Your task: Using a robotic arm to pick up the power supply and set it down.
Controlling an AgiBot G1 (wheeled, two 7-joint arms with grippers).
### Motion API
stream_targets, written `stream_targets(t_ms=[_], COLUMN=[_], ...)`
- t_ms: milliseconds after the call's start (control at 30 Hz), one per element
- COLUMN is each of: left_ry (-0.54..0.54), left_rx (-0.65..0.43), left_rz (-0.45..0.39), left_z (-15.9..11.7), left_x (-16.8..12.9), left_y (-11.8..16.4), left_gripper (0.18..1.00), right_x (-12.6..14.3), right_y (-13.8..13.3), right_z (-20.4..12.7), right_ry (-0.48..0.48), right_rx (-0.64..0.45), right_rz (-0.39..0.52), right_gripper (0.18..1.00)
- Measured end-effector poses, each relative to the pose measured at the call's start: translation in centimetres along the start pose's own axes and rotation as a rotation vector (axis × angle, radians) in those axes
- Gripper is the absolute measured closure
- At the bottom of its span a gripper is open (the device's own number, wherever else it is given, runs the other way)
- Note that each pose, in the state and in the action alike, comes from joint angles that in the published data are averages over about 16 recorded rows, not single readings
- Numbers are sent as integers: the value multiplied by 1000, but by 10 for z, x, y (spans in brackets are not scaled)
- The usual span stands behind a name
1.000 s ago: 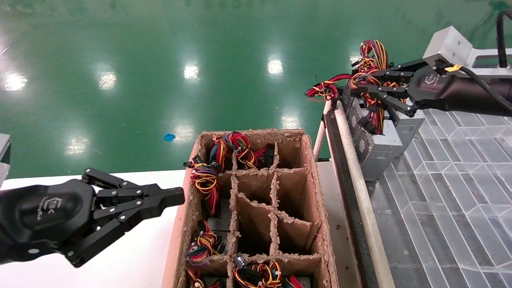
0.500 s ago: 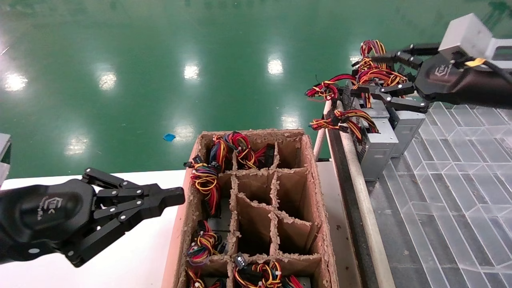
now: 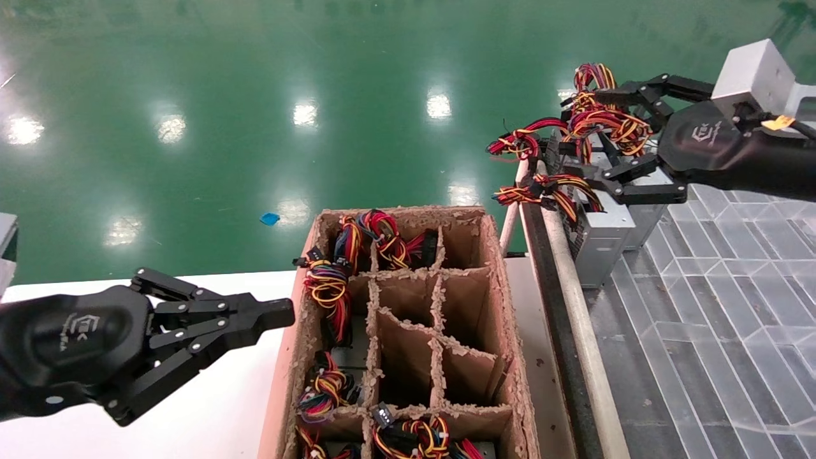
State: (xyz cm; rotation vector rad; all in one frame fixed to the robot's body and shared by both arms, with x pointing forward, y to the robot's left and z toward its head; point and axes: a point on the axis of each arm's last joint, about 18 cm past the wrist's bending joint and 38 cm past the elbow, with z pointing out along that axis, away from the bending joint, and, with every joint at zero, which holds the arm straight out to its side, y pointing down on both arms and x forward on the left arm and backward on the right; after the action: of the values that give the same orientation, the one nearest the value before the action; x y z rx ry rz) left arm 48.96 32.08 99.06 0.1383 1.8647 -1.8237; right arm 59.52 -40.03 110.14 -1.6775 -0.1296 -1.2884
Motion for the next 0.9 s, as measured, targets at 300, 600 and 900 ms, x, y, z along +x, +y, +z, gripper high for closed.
stream_targets(t_ms=[300, 600, 900], left_ry=[0, 0, 0], left_rx=[0, 0, 0], left_rz=[0, 0, 0], left_z=[0, 0, 0], left_x=[0, 0, 0], left_y=[0, 0, 0], left_gripper=[988, 945, 832], right_x=[-27, -57, -90], right_y=[-3, -10, -19], right_z=[2, 3, 1], right_ry=[-48, -113, -192], right_rx=[63, 124, 183], right_rz=[59, 124, 195], right_gripper=[225, 185, 179])
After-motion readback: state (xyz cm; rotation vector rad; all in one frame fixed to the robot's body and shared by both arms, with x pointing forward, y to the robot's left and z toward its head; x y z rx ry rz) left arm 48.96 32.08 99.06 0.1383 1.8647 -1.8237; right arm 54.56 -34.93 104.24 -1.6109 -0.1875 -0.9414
